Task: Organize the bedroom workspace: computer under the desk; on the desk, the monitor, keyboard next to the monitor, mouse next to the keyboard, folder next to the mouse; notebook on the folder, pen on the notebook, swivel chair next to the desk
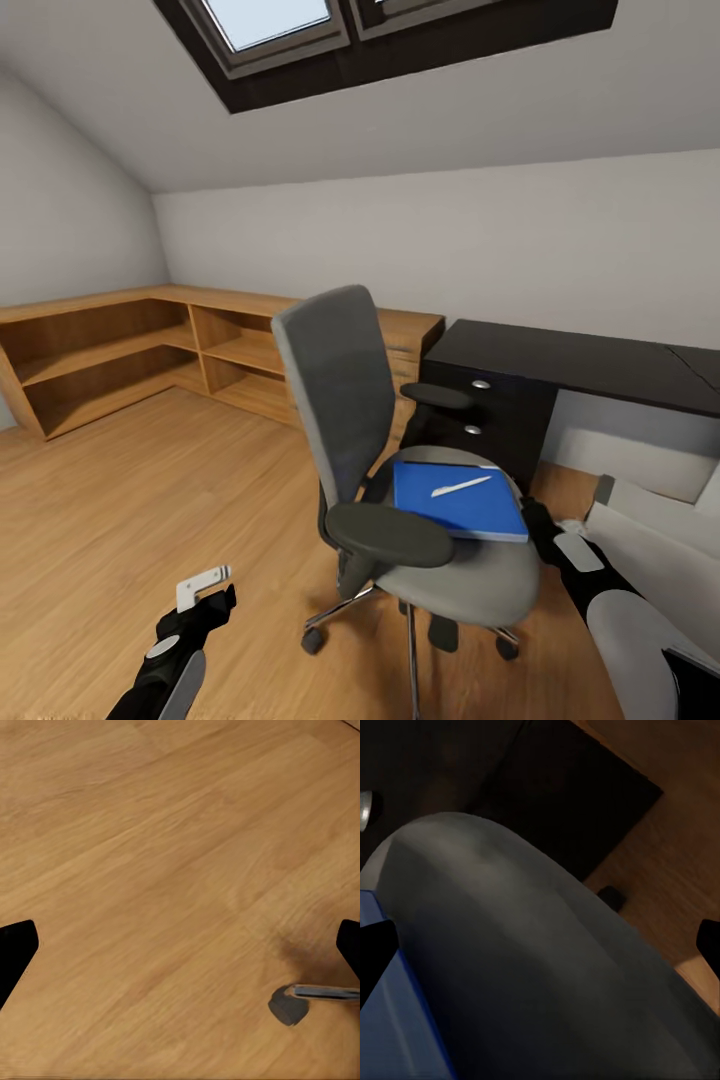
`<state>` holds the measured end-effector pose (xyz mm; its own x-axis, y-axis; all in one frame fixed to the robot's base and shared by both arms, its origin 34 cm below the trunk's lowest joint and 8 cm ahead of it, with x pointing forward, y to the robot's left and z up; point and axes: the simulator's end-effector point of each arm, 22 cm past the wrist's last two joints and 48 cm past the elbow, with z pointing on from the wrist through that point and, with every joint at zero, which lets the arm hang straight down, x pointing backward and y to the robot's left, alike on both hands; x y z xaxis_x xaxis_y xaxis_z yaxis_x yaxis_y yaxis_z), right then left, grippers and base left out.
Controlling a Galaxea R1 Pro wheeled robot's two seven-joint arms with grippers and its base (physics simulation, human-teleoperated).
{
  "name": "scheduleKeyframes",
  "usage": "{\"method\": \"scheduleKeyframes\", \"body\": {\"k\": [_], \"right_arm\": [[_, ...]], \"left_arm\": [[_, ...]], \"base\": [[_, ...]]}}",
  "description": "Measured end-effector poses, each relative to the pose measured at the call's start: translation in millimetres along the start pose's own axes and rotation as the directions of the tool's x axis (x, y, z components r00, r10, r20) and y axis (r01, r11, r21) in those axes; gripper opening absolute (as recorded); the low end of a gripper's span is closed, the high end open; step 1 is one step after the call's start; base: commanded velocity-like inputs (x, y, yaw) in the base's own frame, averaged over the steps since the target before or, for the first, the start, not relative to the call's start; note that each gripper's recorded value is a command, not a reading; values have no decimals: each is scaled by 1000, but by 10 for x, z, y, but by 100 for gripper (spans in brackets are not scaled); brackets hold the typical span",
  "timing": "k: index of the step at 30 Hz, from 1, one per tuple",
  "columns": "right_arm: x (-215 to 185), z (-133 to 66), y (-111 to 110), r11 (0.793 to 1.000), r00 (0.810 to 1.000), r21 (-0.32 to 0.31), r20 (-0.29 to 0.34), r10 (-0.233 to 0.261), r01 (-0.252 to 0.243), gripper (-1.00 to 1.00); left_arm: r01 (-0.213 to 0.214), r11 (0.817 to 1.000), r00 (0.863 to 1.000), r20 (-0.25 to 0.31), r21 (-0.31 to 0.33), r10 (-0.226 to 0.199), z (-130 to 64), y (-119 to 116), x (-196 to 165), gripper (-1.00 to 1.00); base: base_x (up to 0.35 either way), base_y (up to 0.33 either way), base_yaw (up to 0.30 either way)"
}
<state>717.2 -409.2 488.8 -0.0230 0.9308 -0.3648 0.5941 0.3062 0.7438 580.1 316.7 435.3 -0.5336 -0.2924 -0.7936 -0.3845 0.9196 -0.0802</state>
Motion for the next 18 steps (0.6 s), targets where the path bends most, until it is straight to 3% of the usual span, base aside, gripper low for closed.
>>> {"method": "scheduleKeyframes", "body": {"k": [18], "right_arm": [[64,52,-83,1000,1000,14,-9,-2,2,100]], "left_arm": [[-11,1000,1000,-27,-8,11,40,15,137,100]], "base": [[-53,0,180]]}}
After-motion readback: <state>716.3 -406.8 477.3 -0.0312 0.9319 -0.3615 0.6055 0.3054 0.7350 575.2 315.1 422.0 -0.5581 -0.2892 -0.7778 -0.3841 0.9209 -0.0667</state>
